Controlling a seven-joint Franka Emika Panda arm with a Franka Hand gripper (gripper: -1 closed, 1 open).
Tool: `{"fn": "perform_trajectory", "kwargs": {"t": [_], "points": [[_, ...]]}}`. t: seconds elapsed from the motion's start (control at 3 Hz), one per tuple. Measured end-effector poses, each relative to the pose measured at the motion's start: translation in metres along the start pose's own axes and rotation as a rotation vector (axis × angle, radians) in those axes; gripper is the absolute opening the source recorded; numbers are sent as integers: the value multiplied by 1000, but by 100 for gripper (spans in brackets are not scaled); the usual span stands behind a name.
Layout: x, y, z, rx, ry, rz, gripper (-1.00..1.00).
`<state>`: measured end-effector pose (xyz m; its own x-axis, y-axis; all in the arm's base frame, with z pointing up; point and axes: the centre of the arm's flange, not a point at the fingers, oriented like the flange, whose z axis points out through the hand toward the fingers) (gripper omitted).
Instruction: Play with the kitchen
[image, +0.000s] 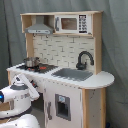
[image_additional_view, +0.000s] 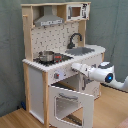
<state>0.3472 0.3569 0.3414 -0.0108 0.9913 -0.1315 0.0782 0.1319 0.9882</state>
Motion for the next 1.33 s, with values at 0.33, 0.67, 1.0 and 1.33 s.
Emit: {"fn": "perform_trajectory", "kwargs": {"t": [0.33, 0.67, 1.0, 1.33], "points": [[0, 0, 0, 0, 0, 102, -100], [0, 0, -1, 0, 1, 224, -100], [0, 0, -1, 0, 1, 342, -100], [0, 0, -1, 0, 1, 447, -100]]}}
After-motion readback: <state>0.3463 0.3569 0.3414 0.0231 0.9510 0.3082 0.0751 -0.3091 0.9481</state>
